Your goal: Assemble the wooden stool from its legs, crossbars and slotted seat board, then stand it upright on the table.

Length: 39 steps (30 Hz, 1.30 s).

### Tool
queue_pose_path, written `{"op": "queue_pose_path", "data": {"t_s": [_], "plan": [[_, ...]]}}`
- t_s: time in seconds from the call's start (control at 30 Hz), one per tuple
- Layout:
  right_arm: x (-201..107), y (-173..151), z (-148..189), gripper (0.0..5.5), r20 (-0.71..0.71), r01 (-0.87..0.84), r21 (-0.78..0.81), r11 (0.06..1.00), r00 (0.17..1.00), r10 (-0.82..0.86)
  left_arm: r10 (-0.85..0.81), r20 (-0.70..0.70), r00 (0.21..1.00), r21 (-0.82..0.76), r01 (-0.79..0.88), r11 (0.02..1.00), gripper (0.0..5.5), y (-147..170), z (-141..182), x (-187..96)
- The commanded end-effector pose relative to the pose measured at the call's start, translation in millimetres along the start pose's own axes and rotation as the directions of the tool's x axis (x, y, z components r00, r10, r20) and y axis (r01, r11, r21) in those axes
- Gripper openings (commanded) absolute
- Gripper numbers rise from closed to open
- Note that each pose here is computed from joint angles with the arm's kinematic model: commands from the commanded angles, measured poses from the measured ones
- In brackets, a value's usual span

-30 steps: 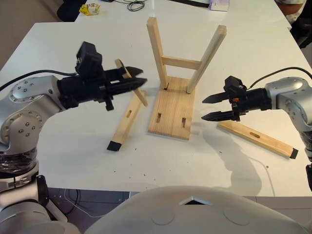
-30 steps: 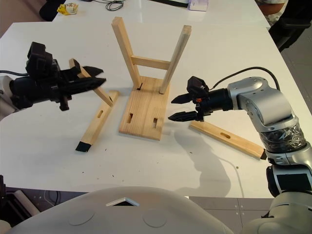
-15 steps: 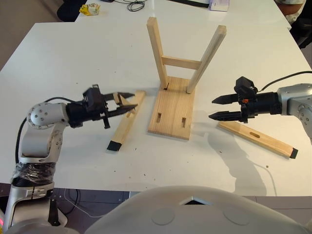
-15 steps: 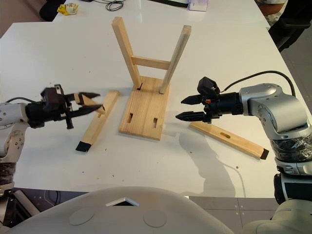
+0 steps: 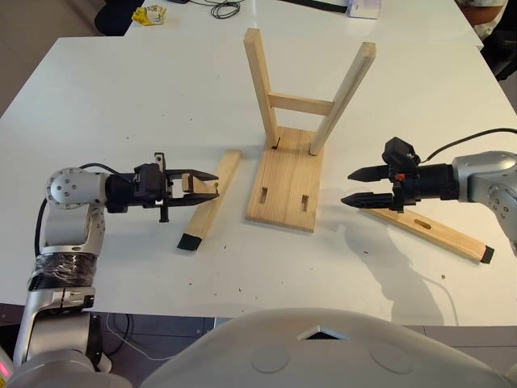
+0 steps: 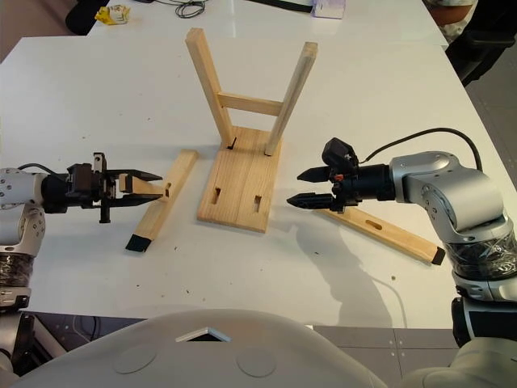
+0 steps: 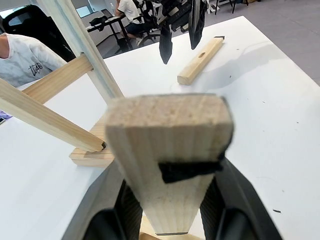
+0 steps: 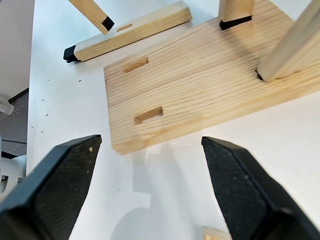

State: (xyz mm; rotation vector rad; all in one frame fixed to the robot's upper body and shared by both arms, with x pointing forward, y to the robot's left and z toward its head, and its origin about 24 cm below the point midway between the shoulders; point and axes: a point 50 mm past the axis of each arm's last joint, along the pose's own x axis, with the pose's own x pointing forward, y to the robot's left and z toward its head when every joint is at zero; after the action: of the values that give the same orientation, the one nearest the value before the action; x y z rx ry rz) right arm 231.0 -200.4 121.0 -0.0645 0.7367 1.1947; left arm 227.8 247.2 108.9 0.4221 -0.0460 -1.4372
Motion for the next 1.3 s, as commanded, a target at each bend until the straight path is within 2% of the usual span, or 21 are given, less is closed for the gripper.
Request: {"op": "queue_pose_path", "data": {"t_s": [0.03,0.67,0.9,1.13,1.3], "plan": [[0.5,5.4,-0.9,3.7,0.011,-0.004,0.002,1.0,1.0,0.004,0.003,-0.028,1.0,0.017,-0.002,1.0,1.31,5.1,-1.5,-5.7],[-2.3,16.9,4.6,3.7,0.013,-0.033,0.018,0.999,0.999,0.033,-0.012,-0.063,0.998,0.034,0.014,0.999,1.31,-1.1,-4.7,-20.7],[4.3,20.5,5.8,3.7,0.022,-0.05,0.016,0.999,0.999,0.049,0.01,-0.033,0.999,0.053,-0.008,0.999,1.31,2.6,-6.6,-14.0],[0.8,16.6,8.0,3.7,0.027,-0.03,0.016,0.999,0.999,0.029,-0.008,0.016,1.0,-0.088,0.009,0.996,1.31,-46.1,-16.1,-3.7],[-1.0,15.2,8.9,3.7,0.034,-0.019,0.015,1.0,0.999,0.019,0.04,0.047,0.998,-0.178,-0.031,0.984,1.31,-68.9,-11.8,-1.7]]}}
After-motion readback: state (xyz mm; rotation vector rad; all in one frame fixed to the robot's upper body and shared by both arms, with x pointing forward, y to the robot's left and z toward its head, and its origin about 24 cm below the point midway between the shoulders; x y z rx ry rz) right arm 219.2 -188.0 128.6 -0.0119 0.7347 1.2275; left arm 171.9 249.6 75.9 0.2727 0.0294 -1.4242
